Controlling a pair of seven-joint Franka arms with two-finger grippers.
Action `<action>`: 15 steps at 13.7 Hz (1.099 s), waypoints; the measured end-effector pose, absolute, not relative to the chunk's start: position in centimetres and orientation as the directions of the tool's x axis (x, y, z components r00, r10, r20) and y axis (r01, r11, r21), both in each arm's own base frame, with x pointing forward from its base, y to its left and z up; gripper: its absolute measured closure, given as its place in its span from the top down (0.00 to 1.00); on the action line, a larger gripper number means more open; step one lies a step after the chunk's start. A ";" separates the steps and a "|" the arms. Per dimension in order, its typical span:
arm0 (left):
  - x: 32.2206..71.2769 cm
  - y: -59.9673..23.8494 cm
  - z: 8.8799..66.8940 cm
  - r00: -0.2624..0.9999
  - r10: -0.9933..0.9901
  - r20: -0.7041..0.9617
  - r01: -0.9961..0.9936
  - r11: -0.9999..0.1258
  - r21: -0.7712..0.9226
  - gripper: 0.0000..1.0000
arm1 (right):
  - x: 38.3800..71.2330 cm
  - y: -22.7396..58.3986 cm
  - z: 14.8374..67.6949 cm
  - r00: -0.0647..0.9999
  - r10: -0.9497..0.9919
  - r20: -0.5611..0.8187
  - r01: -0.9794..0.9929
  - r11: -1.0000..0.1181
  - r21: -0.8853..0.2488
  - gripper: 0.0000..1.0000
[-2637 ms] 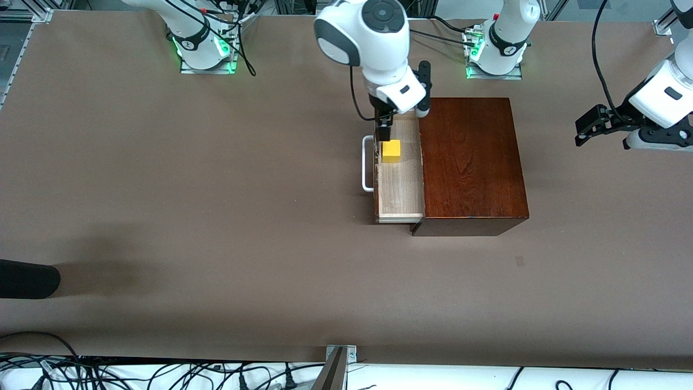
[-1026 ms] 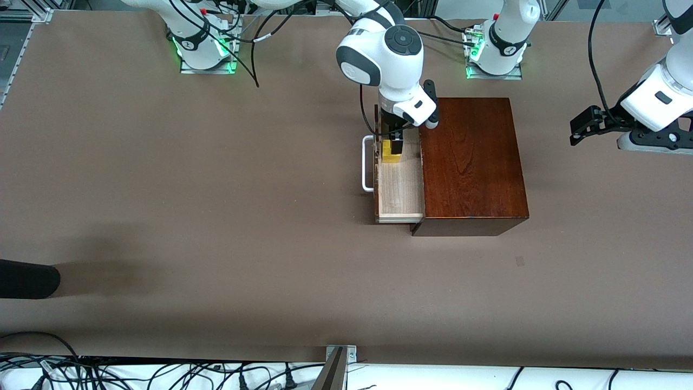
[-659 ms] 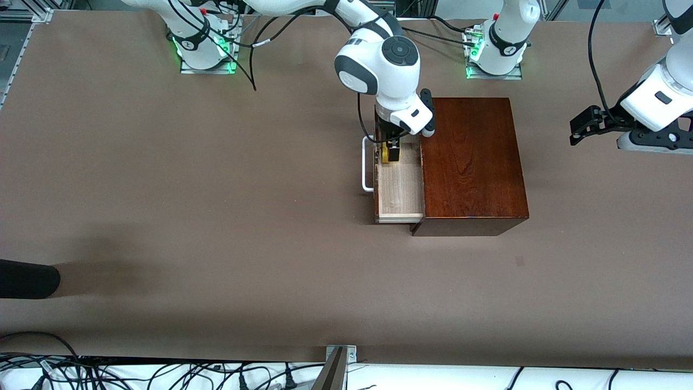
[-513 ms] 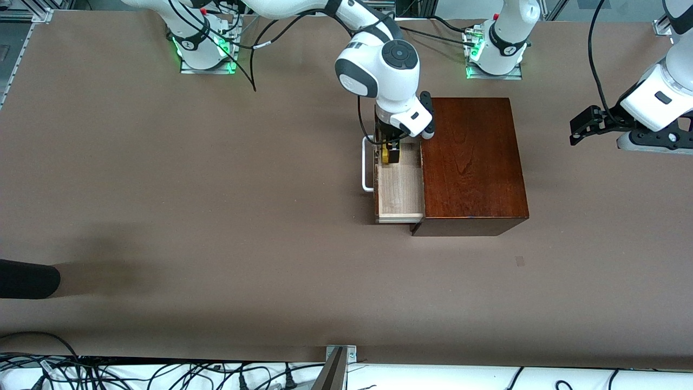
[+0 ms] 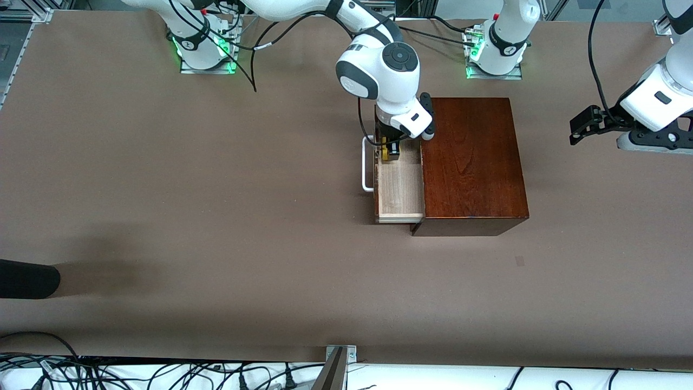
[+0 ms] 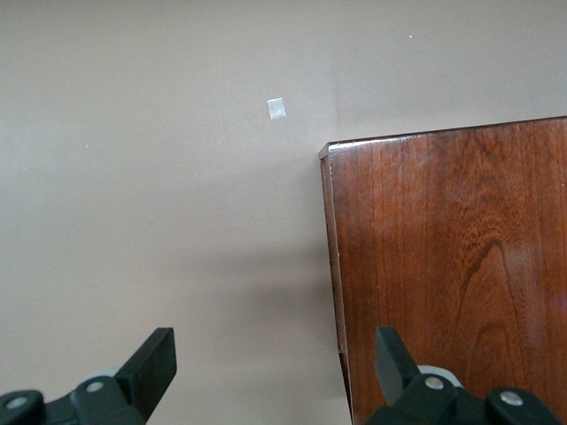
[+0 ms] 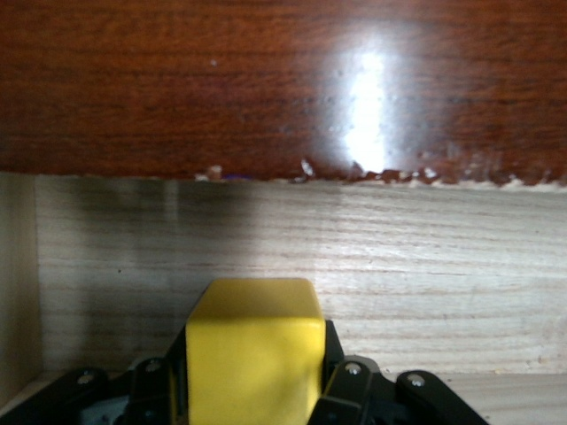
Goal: Open drawer, take yellow block, close drawer
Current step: 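Lift the yellow cube out of the drawer with the right gripper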
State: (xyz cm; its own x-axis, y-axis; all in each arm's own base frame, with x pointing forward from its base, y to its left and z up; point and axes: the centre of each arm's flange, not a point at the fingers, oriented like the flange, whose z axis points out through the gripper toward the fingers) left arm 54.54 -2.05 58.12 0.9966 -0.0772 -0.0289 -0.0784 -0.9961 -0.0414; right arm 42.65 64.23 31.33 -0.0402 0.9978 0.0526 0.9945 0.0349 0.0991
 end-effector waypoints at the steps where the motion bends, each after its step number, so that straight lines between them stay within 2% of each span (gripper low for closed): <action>1: 54.5 -2.1 58.1 0.997 -0.077 -0.029 -0.078 -0.996 -0.041 1.00 | 42.7 64.2 31.5 -0.040 0.998 0.053 0.994 0.034 0.100 0.55; 5: 54.5 -2.1 58.1 0.997 -0.077 -0.029 -0.079 -0.996 -0.041 1.00 | 43.1 64.2 35.2 -0.026 0.999 0.027 0.996 0.024 0.088 0.55; 9: 54.5 -2.1 58.1 0.996 -0.078 -0.034 -0.079 -0.996 -0.041 1.00 | 45.1 61.8 44.8 0.036 0.998 0.052 0.991 -0.043 0.125 0.55; 12: 54.5 -2.2 58.1 0.996 -0.079 -0.034 -0.081 -0.996 -0.041 1.00 | 49.4 55.8 50.4 0.175 0.983 0.056 0.974 -0.181 0.135 0.55; 15: 54.5 -2.3 58.1 0.996 -0.080 -0.034 -0.081 -0.996 -0.041 1.00 | 55.8 46.9 53.4 0.336 0.940 0.064 0.937 -0.340 0.085 0.55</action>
